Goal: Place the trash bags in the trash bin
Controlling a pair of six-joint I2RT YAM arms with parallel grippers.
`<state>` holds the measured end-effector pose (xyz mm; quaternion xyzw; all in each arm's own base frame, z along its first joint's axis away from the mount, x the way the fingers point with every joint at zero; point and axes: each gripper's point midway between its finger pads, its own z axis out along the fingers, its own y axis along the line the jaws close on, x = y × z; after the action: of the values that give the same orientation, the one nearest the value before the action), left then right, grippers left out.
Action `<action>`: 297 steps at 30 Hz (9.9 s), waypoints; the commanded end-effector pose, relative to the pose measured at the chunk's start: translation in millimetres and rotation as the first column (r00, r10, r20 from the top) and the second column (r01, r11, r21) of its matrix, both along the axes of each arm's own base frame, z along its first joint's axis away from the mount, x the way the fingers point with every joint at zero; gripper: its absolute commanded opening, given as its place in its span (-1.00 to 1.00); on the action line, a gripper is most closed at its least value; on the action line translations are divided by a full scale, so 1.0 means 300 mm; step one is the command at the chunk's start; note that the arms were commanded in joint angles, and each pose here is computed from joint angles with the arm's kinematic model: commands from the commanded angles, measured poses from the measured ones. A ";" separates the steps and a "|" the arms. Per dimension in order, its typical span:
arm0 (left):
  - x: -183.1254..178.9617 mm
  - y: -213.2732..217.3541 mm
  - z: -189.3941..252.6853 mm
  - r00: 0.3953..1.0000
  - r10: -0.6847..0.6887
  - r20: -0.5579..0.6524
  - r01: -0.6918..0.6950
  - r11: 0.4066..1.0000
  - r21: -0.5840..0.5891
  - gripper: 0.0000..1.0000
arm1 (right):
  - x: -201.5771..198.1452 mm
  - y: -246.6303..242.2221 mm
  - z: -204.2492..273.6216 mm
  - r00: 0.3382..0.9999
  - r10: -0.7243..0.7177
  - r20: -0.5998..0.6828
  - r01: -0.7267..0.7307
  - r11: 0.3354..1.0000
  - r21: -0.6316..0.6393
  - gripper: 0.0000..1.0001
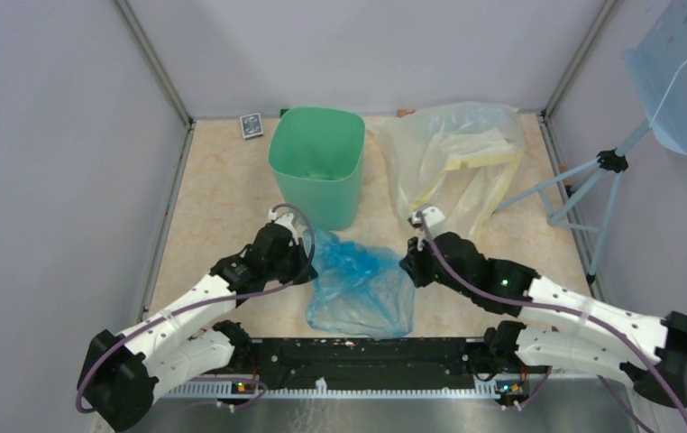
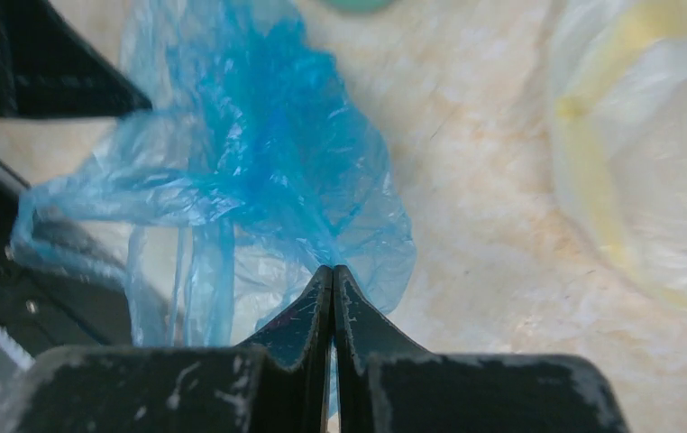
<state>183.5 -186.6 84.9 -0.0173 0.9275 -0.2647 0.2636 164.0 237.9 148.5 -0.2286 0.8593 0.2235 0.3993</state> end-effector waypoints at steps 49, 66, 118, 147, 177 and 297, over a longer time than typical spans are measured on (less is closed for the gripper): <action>0.048 0.035 0.042 0.998 0.001 0.069 0.001 0.999 -0.036 0.42 | 0.050 -0.064 0.245 0.982 -0.128 0.138 0.110 0.985 0.133 -0.01; -0.004 -0.085 0.185 0.976 -0.198 0.088 0.212 0.958 -0.192 0.75 | 0.167 0.065 -0.106 0.979 -0.036 -0.203 0.040 0.999 0.018 -0.01; 0.139 -0.021 -0.158 0.999 -0.039 0.023 0.039 0.999 0.010 -1.00 | 0.165 0.237 -0.088 0.937 0.124 -0.328 -0.048 0.972 0.232 0.00; 0.102 0.001 -0.217 1.000 -0.012 -0.023 0.012 1.000 0.016 -1.00 | 0.261 0.058 0.082 0.963 -0.152 -0.222 0.220 0.919 0.327 -1.00; 0.109 -0.016 -0.202 0.999 -0.034 -0.014 0.034 0.999 -0.001 -1.00 | 0.194 0.242 -0.192 0.892 0.147 -0.428 -0.001 0.946 0.324 0.14; 0.064 0.197 1.666 0.328 0.118 0.937 -0.197 0.979 -0.054 -1.00 | 0.756 0.317 0.971 0.997 -0.044 0.070 0.005 0.878 0.479 -1.00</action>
<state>181.6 -161.9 569.2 0.1235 0.6165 -0.2621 0.7321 376.8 301.1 445.7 -0.1178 0.7579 0.4157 0.4888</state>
